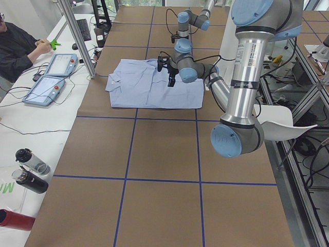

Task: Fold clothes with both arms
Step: 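Move left gripper to shirt side edge while right gripper lowers to hem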

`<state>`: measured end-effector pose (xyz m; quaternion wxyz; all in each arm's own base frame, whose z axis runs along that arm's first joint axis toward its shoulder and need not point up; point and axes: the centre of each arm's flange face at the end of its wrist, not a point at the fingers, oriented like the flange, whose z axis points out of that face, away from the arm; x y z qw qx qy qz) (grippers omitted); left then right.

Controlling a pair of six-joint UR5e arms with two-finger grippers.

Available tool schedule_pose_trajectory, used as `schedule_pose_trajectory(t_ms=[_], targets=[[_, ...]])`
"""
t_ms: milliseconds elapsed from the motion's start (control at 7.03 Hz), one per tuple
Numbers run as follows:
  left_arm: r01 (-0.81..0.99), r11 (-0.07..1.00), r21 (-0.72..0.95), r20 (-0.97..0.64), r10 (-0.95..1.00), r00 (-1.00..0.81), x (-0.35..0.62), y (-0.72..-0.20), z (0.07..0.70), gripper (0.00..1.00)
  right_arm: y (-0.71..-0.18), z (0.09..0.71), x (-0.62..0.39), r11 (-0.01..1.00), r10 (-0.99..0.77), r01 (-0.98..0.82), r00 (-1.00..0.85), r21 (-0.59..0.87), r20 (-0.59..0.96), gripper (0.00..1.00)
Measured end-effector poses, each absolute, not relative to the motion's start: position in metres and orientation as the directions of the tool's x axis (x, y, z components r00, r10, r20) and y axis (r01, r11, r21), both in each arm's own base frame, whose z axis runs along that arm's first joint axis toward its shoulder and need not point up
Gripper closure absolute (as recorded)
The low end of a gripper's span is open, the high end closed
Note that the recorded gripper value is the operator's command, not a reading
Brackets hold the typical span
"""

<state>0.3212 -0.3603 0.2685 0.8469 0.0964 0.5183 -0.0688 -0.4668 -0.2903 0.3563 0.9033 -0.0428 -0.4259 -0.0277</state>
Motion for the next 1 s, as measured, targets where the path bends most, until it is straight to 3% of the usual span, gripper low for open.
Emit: schedule_pose_trajectory(t_ms=[284, 569, 853, 995], targets=[[0.214, 0.972, 0.091, -0.890, -0.017, 0.455, 0.322, -0.360, 0.270, 0.00, -0.277, 0.363, -0.474, 0.992, -0.002, 0.098, 0.647, -0.080, 0.762, 0.06], [0.215, 0.972, 0.091, -0.890, -0.017, 0.456, 0.322, -0.360, 0.270, 0.00, -0.270, 0.367, -0.478, 0.989, -0.002, 0.114, 0.653, -0.095, 0.757, 0.19], [0.215, 0.972, 0.092, -0.890, -0.017, 0.455, 0.322, -0.360, 0.269, 0.00, -0.265, 0.371, -0.482, 0.986, -0.003, 0.126, 0.658, -0.106, 0.753, 0.23], [0.216, 0.972, 0.092, -0.890, -0.017, 0.455, 0.322, -0.360, 0.269, 0.00, -0.262, 0.372, -0.483, 0.985, -0.005, 0.132, 0.660, -0.109, 0.751, 0.30]])
